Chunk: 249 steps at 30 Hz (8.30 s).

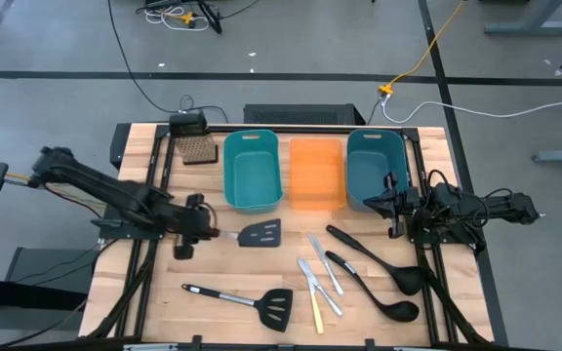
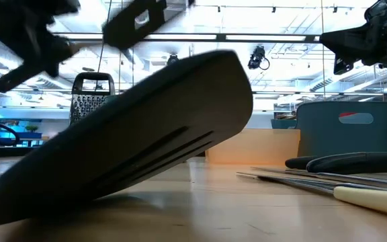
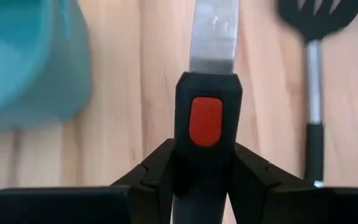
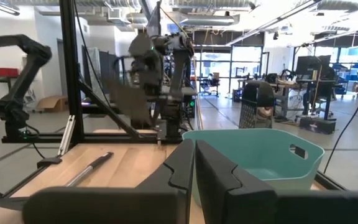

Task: Pick & Place Kitchen Items
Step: Put the top spatula into the green container, then put the yellow knife into the orange container

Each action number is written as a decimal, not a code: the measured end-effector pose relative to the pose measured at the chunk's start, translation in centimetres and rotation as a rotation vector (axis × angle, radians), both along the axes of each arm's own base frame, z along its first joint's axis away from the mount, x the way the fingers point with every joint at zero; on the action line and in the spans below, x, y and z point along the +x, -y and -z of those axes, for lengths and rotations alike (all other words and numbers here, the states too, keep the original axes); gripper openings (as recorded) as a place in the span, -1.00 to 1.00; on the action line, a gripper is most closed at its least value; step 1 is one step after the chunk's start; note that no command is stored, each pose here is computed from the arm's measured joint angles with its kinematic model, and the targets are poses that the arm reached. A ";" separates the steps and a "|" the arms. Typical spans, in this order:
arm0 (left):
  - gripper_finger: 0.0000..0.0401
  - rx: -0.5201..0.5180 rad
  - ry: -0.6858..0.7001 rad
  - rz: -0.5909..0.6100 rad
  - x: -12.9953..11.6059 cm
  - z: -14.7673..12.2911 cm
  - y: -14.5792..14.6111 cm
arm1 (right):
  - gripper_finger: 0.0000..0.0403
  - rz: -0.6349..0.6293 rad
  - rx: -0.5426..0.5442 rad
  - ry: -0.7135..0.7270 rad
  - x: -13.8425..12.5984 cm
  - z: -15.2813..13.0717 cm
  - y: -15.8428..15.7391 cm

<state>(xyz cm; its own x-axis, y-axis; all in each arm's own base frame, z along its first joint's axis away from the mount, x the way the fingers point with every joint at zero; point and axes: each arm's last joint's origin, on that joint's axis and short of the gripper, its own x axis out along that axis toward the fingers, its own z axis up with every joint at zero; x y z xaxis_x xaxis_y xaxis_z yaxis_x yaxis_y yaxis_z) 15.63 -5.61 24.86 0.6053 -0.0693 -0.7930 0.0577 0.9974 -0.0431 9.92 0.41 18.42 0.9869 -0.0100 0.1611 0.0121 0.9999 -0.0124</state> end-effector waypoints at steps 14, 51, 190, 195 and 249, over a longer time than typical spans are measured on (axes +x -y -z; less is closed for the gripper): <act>-0.41 0.034 0.553 -0.048 -5.8 -3.9 -2.6 | -0.88 0.000 0.001 0.006 0.0 0.0 0.0; -0.41 0.626 0.909 -0.415 -6.8 -10.7 -5.0 | -0.88 -0.003 0.018 0.031 -0.1 -0.3 0.0; -0.19 1.313 -0.686 0.470 10.9 -11.6 -17.2 | -0.88 0.025 0.010 0.002 0.0 0.0 0.1; -0.49 1.238 -0.393 0.274 6.9 -17.4 -14.2 | -0.88 0.025 0.008 0.014 0.0 -0.1 0.1; -1.00 0.291 0.966 -0.201 -6.8 2.3 -7.9 | -0.88 0.025 0.014 0.040 -0.1 -0.4 0.1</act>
